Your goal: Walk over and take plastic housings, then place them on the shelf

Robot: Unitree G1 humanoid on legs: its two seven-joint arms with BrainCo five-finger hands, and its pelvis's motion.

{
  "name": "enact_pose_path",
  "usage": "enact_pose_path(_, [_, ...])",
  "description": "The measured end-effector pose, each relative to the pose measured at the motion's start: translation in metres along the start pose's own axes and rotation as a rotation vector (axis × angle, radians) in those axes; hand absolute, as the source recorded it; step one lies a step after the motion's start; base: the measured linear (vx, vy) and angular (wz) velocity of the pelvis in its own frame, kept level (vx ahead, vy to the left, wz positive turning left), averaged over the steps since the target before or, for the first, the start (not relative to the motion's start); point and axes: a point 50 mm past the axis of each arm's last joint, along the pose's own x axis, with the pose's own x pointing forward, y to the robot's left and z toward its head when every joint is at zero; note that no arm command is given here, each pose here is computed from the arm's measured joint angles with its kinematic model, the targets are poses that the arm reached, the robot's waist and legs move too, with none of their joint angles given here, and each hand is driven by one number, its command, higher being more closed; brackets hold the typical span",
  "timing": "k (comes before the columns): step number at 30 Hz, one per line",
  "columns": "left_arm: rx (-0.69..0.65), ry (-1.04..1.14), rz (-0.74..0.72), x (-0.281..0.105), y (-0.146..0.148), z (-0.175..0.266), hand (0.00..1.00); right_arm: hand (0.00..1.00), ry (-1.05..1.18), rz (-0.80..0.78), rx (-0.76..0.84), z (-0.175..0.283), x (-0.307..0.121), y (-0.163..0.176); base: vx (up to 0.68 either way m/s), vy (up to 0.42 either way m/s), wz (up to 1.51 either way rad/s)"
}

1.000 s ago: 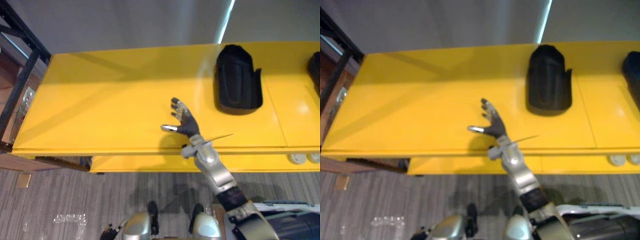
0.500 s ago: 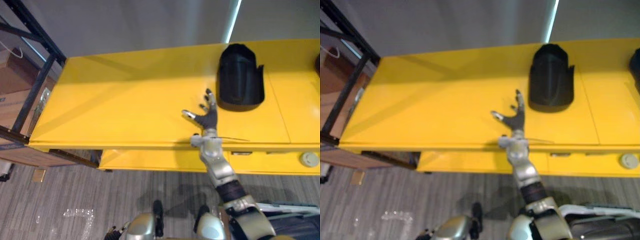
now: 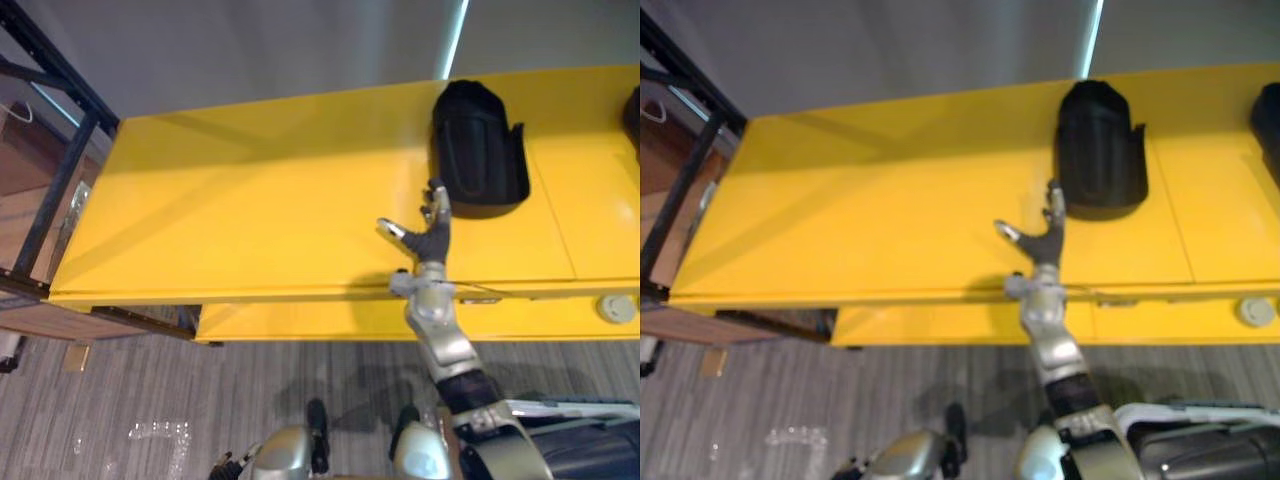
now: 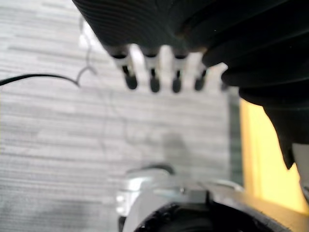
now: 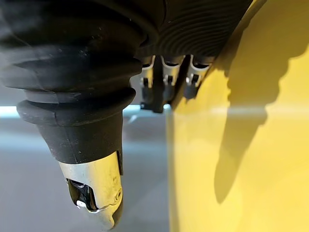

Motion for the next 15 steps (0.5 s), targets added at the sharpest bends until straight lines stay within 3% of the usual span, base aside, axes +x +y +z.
enact_pose_path(11, [-0.001, 0.001, 0.000, 0.000, 0.000, 0.000, 0.00, 0.00, -0.011, 0.067, 0.013, 0.001, -0.002, 0.005, -0.01, 0.002, -0.01])
enact_pose_path(15, [0.000, -0.003, -0.001, 0.000, 0.000, 0.001, 0.00, 0.00, -0.118, 0.238, 0.062, 0.016, -0.004, 0.014, 0.00, 0.000, 0.00])
